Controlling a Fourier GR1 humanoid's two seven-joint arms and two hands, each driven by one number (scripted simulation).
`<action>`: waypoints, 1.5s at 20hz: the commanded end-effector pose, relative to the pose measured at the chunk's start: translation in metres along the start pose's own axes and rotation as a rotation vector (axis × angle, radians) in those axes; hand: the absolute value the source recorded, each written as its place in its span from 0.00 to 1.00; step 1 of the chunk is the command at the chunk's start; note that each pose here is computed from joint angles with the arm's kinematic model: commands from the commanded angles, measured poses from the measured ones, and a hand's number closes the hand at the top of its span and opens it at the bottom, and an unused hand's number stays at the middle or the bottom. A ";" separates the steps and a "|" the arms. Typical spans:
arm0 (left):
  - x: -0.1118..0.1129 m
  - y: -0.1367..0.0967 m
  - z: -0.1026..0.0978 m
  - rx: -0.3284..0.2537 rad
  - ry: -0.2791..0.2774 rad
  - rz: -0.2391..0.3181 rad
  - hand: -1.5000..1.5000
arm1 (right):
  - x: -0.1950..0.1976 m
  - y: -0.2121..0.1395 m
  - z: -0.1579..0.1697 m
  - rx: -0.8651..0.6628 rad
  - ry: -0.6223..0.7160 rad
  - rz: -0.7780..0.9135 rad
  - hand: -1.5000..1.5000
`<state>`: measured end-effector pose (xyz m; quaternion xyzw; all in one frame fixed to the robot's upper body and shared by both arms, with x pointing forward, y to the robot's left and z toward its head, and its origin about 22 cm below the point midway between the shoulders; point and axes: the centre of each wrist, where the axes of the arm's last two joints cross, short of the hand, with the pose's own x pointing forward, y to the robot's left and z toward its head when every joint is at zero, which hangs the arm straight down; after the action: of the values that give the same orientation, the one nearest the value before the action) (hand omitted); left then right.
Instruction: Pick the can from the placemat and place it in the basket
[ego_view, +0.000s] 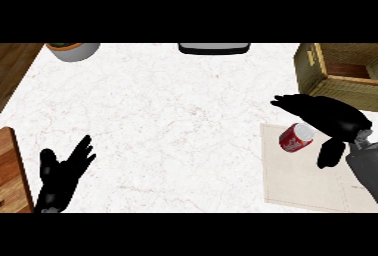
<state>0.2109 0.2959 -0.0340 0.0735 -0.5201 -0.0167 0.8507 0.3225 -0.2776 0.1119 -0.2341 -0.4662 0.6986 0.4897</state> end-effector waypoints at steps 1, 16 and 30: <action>-0.035 0.009 0.015 -0.006 0.081 0.002 0.50 | 0.015 0.004 -0.017 0.049 0.038 0.048 0.00; -0.026 -0.011 0.006 -0.014 0.090 -0.004 0.50 | -0.020 0.034 -0.019 0.060 0.048 0.031 0.00; -0.021 -0.001 0.006 -0.007 0.085 0.005 0.50 | -0.028 0.058 -0.032 0.007 -0.025 0.211 1.00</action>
<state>0.2069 0.2925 -0.0329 0.0707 -0.5242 -0.0201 0.8484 0.3324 -0.2786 0.0515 -0.2625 -0.4455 0.7412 0.4280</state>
